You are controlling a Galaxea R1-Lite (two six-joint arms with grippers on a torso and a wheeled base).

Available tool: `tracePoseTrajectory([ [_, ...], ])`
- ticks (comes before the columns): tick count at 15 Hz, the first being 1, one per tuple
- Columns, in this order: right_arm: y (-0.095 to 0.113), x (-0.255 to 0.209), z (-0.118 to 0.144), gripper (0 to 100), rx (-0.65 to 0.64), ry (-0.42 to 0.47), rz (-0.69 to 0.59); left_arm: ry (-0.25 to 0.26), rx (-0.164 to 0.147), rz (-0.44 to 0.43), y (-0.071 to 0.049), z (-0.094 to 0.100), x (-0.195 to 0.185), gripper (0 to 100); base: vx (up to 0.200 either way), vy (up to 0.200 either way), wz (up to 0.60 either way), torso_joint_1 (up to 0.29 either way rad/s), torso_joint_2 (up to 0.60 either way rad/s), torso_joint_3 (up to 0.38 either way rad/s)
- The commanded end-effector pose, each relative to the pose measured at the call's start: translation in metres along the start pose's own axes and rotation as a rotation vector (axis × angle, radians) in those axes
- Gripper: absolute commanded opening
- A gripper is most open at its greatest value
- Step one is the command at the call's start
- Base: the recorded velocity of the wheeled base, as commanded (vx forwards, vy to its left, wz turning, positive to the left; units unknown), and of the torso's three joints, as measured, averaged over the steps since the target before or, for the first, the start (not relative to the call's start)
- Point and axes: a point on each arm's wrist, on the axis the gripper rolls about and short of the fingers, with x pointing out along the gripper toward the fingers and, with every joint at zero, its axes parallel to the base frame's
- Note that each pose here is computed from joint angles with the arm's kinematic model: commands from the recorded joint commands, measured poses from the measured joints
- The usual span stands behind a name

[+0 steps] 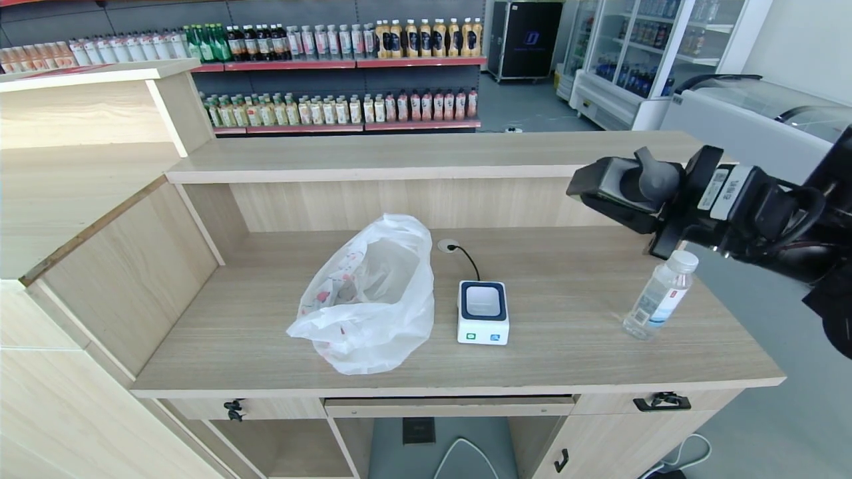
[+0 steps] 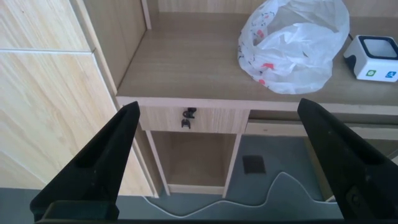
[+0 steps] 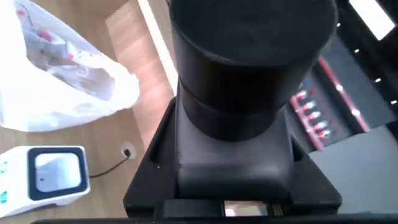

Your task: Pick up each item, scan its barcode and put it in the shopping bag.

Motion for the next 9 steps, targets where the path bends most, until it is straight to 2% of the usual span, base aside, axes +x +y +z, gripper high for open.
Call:
tracePoseTrajectory([
  [1, 0.001, -0.005, 0.036, 0, -0.202, 0.019, -0.057, 0.000, -0.001, 0.001, 0.000, 0.000, 0.000, 100, 0.000, 0.000, 0.00, 0.000, 0.00, 0.000],
  [3, 0.018, -0.008, 0.058, 0, -0.319, -0.044, -0.004, 0.000, -0.001, 0.001, 0.000, 0.000, 0.000, 100, 0.000, 0.000, 0.00, 0.000, 0.00, 0.000],
  [4, 0.021, -0.010, 0.062, 0, -0.389, -0.073, 0.008, 0.000, -0.001, 0.001, 0.000, 0.000, 0.000, 100, 0.000, 0.000, 0.00, 0.000, 0.00, 0.000],
  [6, 0.026, -0.019, 0.069, 0, -0.597, -0.188, 0.031, 0.000, -0.001, 0.002, 0.000, 0.000, 0.000, 100, 0.000, 0.000, 0.00, 0.000, 0.00, 0.000],
  [7, 0.036, -0.030, 0.076, 0, -0.720, -0.264, 0.042, 0.000, -0.001, 0.001, 0.000, 0.000, 0.000, 100, 0.000, 0.000, 0.00, 0.000, 0.00, 0.000],
  [9, 0.038, -0.042, 0.088, 0, -0.885, -0.321, 0.003, 0.000, -0.001, 0.001, 0.000, 0.000, 0.000, 100, 0.000, 0.000, 0.00, 0.000, 0.00, 0.000],
])
